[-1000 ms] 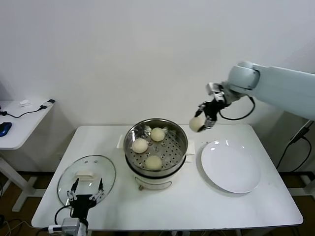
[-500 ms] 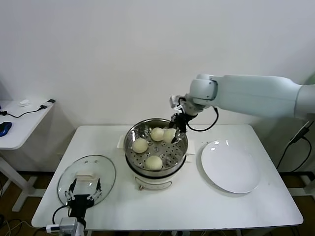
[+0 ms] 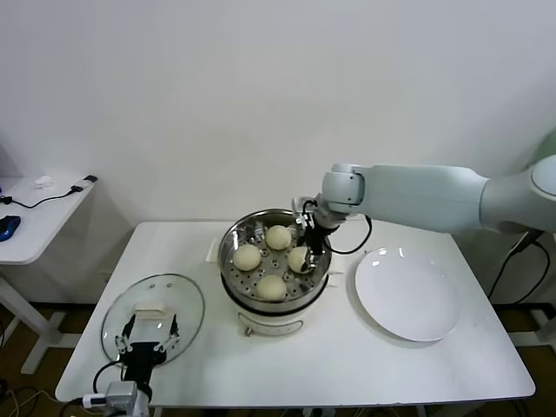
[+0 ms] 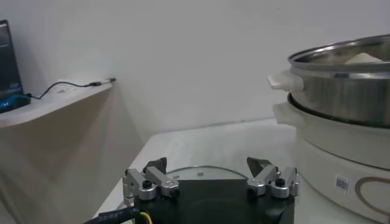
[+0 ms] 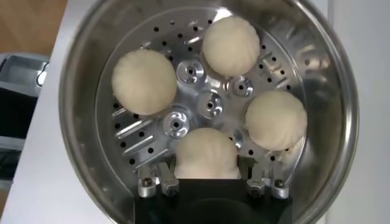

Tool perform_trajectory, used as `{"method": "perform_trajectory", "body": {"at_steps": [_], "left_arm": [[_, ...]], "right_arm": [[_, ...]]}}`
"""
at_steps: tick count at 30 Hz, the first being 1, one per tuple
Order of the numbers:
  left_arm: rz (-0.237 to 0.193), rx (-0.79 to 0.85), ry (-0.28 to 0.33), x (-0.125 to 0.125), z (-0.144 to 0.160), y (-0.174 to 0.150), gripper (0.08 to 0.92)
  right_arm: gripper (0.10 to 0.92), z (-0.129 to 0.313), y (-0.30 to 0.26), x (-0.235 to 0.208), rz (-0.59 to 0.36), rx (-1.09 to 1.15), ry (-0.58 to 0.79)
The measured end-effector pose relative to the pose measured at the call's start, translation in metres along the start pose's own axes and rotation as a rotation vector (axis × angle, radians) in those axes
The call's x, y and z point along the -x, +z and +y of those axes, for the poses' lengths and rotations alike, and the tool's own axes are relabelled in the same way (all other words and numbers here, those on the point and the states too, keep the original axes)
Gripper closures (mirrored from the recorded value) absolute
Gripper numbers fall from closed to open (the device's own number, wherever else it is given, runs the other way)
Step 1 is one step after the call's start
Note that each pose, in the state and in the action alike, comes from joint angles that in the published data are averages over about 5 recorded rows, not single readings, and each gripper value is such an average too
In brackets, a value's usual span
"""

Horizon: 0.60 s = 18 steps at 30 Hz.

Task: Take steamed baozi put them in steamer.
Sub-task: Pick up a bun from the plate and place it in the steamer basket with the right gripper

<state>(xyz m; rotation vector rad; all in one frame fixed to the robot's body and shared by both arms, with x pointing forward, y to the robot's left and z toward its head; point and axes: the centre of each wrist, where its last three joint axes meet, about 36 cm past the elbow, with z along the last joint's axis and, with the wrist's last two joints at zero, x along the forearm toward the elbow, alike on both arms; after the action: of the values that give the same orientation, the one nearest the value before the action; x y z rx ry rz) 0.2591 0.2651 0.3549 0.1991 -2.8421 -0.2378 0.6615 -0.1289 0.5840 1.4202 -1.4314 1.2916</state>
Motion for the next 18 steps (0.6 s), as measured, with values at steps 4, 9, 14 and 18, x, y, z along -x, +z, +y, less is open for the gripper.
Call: {"method": "perform_trajectory", "body": {"at_steps": [4, 9, 14, 18], "left_arm": [[0.001, 0.000, -0.001, 0.000, 0.000, 0.000, 0.177], [0.000, 0.000, -0.003, -0.001, 0.001, -0.001, 0.177], [-0.002, 0.001, -0.005, -0.003, 0.002, -0.002, 0.177], [-0.003, 0.001, -0.006, -0.004, 0.002, -0.003, 0.177]], "right_arm": [[0.347, 0.000, 0.002, 0.003, -0.001, 0.001, 0.001], [0.247, -0.002, 0.005, -0.001, -0.018, 0.003, 0.001], [0.202, -0.008, 0.007, -0.012, -0.059, -0.005, -0.004], [0.200, -0.011, 0.012, -0.025, -0.109, -0.008, -0.010]]}}
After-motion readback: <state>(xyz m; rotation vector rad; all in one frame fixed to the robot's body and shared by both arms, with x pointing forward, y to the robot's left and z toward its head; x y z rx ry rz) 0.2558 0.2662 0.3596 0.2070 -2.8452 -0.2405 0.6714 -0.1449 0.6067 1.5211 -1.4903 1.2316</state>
